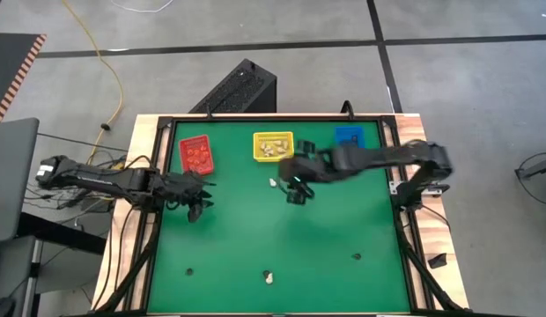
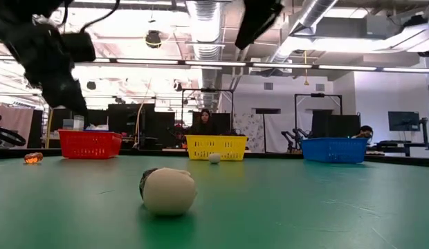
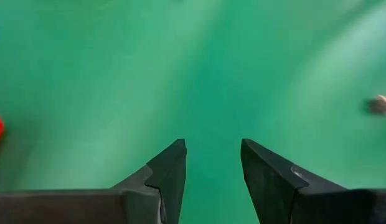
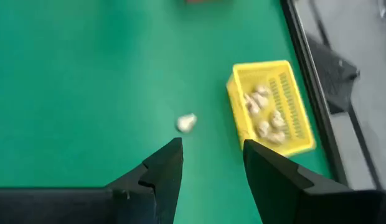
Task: Sort Halloween decoration
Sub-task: Put the orange flower toy into the red bin
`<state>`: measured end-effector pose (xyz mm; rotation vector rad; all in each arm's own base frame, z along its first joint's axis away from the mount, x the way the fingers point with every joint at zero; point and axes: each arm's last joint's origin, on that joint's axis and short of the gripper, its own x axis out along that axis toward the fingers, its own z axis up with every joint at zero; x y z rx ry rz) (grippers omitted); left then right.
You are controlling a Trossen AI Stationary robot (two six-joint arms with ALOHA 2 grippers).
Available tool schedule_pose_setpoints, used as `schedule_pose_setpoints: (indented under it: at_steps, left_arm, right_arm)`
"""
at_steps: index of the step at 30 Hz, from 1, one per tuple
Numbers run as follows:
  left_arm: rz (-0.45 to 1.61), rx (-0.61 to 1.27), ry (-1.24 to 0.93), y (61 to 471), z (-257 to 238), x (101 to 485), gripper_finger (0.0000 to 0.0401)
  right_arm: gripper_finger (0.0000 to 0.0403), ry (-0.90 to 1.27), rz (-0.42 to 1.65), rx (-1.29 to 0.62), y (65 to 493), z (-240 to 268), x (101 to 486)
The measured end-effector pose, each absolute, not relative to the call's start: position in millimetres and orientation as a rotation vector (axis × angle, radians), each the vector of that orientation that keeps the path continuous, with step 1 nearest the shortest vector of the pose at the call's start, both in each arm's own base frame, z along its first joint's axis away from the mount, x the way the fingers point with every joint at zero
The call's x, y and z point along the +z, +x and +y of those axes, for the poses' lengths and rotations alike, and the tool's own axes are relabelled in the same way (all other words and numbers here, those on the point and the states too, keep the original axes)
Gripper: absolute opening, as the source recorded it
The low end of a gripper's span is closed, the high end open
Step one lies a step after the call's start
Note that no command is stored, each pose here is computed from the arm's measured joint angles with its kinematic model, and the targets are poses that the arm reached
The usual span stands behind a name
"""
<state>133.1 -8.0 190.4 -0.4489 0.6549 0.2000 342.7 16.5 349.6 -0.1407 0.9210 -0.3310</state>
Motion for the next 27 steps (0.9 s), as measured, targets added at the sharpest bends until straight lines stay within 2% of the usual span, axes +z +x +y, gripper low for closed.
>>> schedule_pose_setpoints:
  at_steps: [4,7,11,18,27]
  left_arm:
    - [0.848,0.283,-0.44,131.0,-13.6,198.5,0.0142]
    - [1.009,0.395,-0.45,130.7,-14.6,189.5,0.0141]
    - [1.137,0.453,-0.459,139.0,-16.0,175.0,0.0141]
    - [1.24,0.5,-0.459,148.0,-17.6,159.8,0.0141]
    - [1.216,0.462,-0.465,154.1,-19.0,158.5,0.0141]
  right_arm:
    - [0.0193,-0.072,0.73,-0.296,311.6,41.6,322.9]
    - [0.0192,-0.022,0.605,-0.237,290.2,59.1,301.6]
    - [0.0192,-0.033,0.493,-0.177,273.1,75.2,274.1]
    - [0.0192,-0.044,0.439,-0.15,260.5,79.0,280.7]
    - [0.0191,-0.044,0.446,-0.138,261.0,80.1,279.3]
